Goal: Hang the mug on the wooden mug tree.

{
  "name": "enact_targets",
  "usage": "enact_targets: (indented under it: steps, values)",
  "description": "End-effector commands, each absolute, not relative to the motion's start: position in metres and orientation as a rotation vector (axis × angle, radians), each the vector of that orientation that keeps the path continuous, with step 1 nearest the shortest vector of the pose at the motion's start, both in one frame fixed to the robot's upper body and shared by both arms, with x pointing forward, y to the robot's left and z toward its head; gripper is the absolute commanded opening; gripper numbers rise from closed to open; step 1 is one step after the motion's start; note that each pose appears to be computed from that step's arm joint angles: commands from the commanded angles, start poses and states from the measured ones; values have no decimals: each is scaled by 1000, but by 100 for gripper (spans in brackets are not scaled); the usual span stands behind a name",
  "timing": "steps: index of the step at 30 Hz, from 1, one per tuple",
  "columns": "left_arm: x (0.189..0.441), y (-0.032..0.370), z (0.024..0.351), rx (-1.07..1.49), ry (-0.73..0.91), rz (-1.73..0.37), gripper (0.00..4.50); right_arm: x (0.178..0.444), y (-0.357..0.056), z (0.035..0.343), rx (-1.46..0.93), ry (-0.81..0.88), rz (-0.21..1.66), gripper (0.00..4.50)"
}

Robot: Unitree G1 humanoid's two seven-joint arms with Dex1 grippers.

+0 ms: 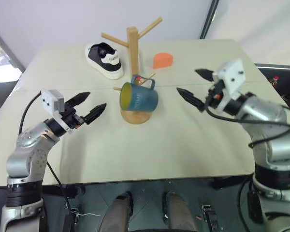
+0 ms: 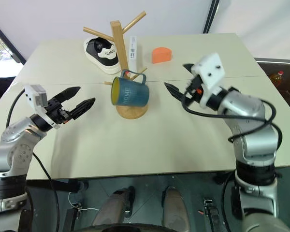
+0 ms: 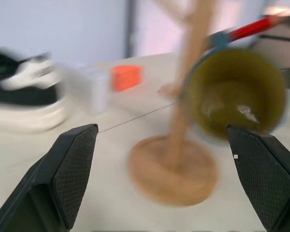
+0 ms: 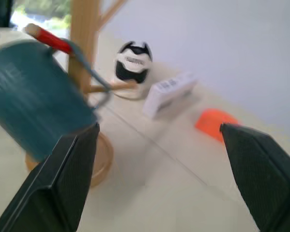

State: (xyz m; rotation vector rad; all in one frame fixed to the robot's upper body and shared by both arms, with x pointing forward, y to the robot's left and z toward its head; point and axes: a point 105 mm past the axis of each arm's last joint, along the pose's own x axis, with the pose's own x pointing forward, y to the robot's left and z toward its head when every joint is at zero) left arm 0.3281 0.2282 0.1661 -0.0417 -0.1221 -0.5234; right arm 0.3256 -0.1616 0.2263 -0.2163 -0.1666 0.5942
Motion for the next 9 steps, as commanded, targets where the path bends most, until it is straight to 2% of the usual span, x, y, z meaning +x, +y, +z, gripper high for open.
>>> enact_targets:
  steps: [1,5,9]
  values:
    - [331,263,144,-5,-104,-304,450,330,-183,205,-103,-196,497,414]
    - [325,274,124,1,-80,-218,450,335,-195,169,-45,-155,439,414]
    - [318,280,114,-2,-65,-183,450,338,-198,150,-15,-134,423,414]
